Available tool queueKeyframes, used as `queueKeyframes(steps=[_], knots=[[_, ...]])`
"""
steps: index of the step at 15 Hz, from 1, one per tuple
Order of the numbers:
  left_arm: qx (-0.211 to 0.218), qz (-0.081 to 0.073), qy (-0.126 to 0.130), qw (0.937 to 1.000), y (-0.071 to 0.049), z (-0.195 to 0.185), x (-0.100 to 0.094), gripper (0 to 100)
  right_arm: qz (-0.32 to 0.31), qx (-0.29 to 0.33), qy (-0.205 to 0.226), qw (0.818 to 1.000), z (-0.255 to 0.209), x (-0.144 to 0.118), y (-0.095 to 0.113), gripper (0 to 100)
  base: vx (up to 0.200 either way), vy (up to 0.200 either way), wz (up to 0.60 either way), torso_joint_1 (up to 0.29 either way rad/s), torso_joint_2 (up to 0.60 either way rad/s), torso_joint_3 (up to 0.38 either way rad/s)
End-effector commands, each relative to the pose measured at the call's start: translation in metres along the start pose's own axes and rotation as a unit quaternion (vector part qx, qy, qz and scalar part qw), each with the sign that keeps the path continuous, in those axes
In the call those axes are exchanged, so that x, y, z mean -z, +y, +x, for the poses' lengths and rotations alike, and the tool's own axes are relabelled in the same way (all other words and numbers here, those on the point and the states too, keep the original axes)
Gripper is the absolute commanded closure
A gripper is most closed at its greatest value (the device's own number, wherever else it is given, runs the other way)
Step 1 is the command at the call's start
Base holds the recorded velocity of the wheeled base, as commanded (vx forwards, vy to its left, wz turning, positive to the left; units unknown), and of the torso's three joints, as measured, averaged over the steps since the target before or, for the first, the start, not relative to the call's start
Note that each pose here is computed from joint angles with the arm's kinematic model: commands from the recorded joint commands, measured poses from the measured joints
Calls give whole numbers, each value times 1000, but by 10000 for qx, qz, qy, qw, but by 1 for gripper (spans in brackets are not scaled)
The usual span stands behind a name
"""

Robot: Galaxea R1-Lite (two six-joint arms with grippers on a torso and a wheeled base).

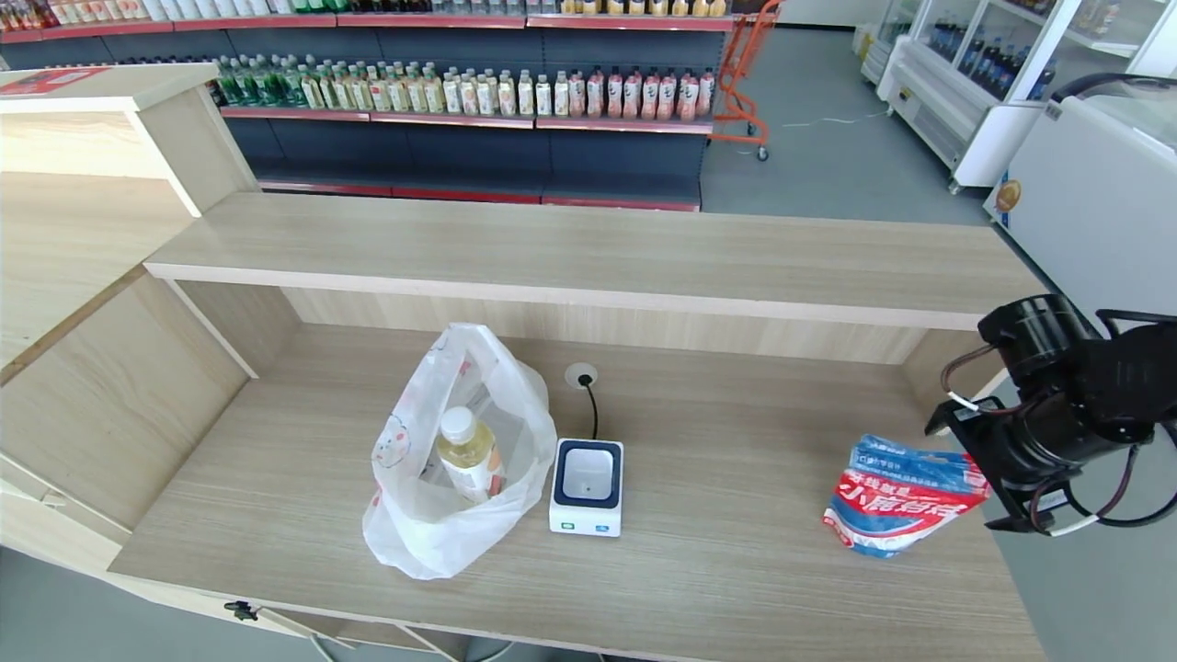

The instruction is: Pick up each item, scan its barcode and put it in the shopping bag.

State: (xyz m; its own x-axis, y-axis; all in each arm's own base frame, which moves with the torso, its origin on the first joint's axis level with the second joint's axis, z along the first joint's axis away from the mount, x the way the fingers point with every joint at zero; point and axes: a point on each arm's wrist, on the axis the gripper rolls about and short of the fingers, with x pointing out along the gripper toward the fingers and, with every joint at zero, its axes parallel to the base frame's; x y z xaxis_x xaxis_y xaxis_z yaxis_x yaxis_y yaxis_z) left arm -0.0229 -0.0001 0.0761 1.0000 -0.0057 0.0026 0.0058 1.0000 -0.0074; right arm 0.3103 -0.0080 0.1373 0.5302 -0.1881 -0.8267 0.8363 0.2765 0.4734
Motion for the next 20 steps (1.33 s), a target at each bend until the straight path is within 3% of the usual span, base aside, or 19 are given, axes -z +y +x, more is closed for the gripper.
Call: queueKeyframes(steps=[1, 7, 11, 12, 16, 20], knots=[[2, -1, -3, 10000, 0, 0, 0, 0, -98, 188, 71, 9998, 31, 7, 14, 0, 0, 0, 0, 0, 0, 0], [2, -1, -3, 10000, 0, 0, 0, 0, -818, 763, -7, 9937, 81, 40, 11, 0, 0, 0, 0, 0, 0, 0], [2, -1, -3, 10000, 0, 0, 0, 0, -1231, 412, -278, 9912, 100, 45, 20, 0, 0, 0, 0, 0, 0, 0], [2, -1, -3, 10000, 0, 0, 0, 0, -1453, 430, -280, 9880, 102, 45, 20, 100, 0, 0, 0, 0, 0, 0], [2, -1, -3, 10000, 0, 0, 0, 0, -2214, 734, -465, 9713, 110, 55, 13, 100, 0, 0, 0, 0, 0, 0], [2, -1, -3, 10000, 0, 0, 0, 0, -2730, 337, -541, 9599, 86, 58, 26, 100, 0, 0, 0, 0, 0, 0]])
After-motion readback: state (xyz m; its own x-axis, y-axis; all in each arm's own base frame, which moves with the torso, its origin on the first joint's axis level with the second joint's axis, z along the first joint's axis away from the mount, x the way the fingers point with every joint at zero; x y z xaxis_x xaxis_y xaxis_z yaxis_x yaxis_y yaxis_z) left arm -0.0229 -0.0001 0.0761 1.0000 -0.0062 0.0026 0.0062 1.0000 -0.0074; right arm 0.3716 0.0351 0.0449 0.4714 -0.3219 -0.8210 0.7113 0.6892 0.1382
